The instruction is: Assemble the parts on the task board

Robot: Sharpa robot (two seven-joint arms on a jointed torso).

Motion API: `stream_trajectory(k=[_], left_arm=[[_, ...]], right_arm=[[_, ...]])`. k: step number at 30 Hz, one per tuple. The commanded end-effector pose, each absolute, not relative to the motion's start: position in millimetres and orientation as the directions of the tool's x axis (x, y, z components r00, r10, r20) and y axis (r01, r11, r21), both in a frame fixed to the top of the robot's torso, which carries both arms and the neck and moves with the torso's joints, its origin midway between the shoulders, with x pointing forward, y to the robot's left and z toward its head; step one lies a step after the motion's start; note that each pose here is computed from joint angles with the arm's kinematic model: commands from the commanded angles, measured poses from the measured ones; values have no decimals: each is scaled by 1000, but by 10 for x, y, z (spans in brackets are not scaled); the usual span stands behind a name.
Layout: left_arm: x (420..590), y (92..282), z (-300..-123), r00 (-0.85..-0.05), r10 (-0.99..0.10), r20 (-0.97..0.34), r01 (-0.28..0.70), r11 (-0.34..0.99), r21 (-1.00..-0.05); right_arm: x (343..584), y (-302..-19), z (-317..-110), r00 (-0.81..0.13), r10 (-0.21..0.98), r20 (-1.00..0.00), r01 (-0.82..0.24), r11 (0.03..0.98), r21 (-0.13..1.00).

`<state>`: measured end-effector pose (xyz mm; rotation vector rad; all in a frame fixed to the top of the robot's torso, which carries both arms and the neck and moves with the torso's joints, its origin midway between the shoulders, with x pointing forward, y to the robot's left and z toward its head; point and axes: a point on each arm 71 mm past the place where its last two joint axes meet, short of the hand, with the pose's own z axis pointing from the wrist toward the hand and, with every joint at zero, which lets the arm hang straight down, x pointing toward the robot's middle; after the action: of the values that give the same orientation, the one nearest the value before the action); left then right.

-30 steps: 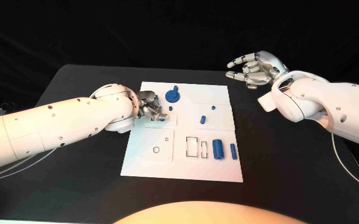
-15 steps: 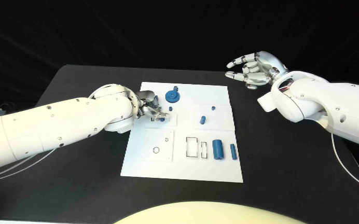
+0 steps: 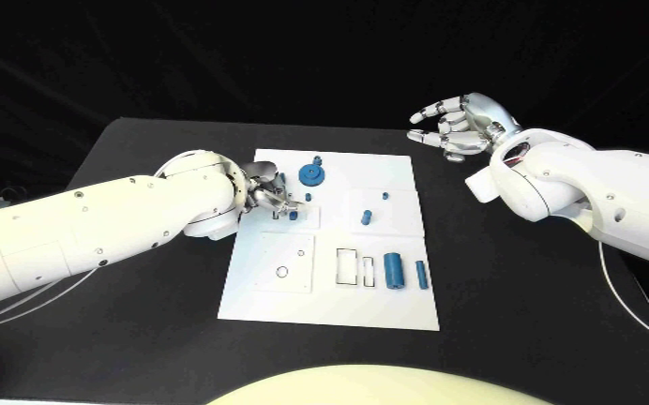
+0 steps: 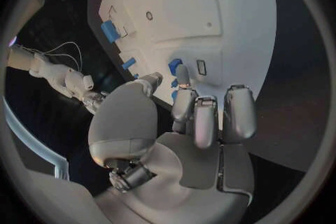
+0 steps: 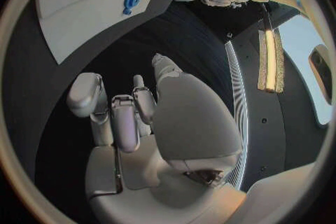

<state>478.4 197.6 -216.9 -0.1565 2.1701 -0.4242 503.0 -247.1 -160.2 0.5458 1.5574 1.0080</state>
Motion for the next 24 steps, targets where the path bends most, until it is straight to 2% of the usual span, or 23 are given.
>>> stream_trajectory(k=[1, 8, 15, 20, 24], left_arm=[[4772, 1955, -2116, -608, -284, -741, 36, 923, -383], [4807, 1981, -1916, -611, -295, -735, 42, 915, -402], [4924, 2047, -1705, -603, -340, -721, 18, 898, -439], [5095, 2113, -1557, -590, -385, -710, -14, 884, -468], [5276, 2168, -1486, -598, -377, -708, -30, 892, -450]], right_arm=[[5030, -2467, -1598, -248, 792, -557, -194, 523, 830], [5039, -2476, -1599, -244, 794, -558, -192, 524, 830], [5045, -2478, -1600, -242, 794, -558, -191, 524, 830], [5050, -2478, -1601, -240, 795, -557, -190, 524, 830], [5053, -2475, -1602, -240, 796, -556, -189, 523, 831]])
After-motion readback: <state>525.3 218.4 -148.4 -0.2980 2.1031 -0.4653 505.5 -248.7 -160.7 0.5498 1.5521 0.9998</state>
